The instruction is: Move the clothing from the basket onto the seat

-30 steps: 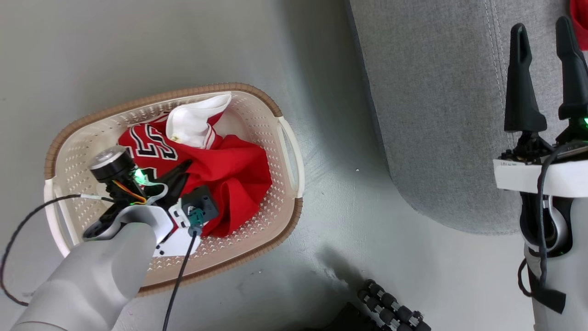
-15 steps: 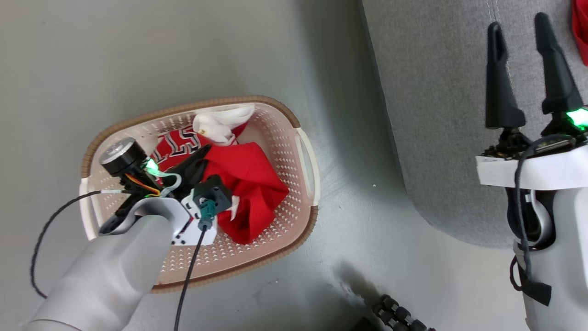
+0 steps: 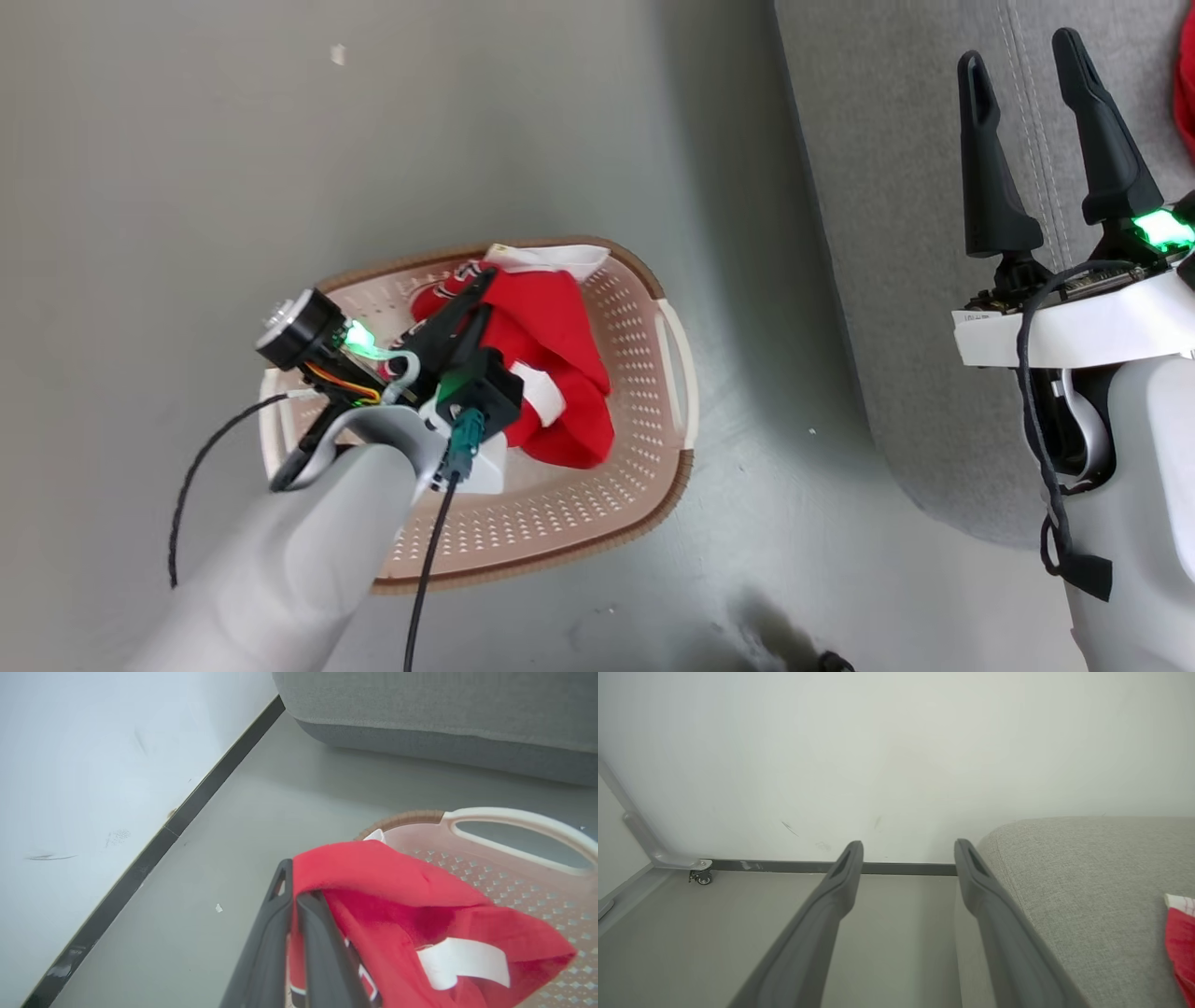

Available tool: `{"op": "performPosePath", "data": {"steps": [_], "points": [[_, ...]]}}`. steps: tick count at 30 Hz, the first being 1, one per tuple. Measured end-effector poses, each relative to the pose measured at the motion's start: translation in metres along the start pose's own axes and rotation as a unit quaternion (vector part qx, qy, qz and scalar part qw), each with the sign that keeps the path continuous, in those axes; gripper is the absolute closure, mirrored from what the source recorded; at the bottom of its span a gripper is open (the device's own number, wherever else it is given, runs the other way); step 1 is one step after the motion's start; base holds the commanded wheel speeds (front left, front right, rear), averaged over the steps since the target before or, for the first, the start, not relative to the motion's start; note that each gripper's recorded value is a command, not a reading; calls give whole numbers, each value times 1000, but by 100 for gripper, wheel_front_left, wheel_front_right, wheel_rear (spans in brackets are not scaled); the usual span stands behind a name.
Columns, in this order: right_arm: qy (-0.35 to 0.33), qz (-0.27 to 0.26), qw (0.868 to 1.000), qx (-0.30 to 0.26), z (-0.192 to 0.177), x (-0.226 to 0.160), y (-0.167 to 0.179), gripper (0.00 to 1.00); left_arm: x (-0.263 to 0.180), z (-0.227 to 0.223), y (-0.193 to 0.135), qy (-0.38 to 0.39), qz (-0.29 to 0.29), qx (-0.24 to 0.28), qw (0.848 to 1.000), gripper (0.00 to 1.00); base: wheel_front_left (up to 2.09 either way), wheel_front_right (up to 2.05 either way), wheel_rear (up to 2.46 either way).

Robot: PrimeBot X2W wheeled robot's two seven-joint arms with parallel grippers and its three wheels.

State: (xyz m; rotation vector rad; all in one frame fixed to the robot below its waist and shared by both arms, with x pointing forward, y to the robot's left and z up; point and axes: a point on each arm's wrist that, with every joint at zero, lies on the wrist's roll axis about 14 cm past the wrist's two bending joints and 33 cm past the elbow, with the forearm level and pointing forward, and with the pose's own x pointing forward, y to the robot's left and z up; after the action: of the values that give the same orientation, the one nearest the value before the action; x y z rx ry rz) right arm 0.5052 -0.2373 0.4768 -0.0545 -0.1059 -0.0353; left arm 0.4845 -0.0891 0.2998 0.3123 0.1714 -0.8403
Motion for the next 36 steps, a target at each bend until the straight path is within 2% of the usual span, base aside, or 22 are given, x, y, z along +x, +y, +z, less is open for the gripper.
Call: {"op": "performPosePath", "data": {"steps": [8, 17, 23, 29, 36], "points": [[-28, 24, 999, 4, 23, 4, 13, 0, -20, 52, 29, -54, 56, -4, 997, 100, 0, 0, 0], [-55, 43, 998, 8, 50, 4, 24, 0, -54, 89, 53, -86, 110, -14, 990, 100, 0, 0, 0], [-46, 55, 997, 12, 51, -9, 32, 0, -77, 121, 74, -118, 145, -12, 982, 100, 0, 0, 0], [-48, 75, 996, 16, 60, -20, 44, 0, -100, 151, 87, -148, 160, 9, 976, 100, 0, 0, 0], [-40, 113, 993, 21, 64, -38, 68, 0, -123, 184, 85, -178, 155, 30, 971, 100, 0, 0, 0]]}}
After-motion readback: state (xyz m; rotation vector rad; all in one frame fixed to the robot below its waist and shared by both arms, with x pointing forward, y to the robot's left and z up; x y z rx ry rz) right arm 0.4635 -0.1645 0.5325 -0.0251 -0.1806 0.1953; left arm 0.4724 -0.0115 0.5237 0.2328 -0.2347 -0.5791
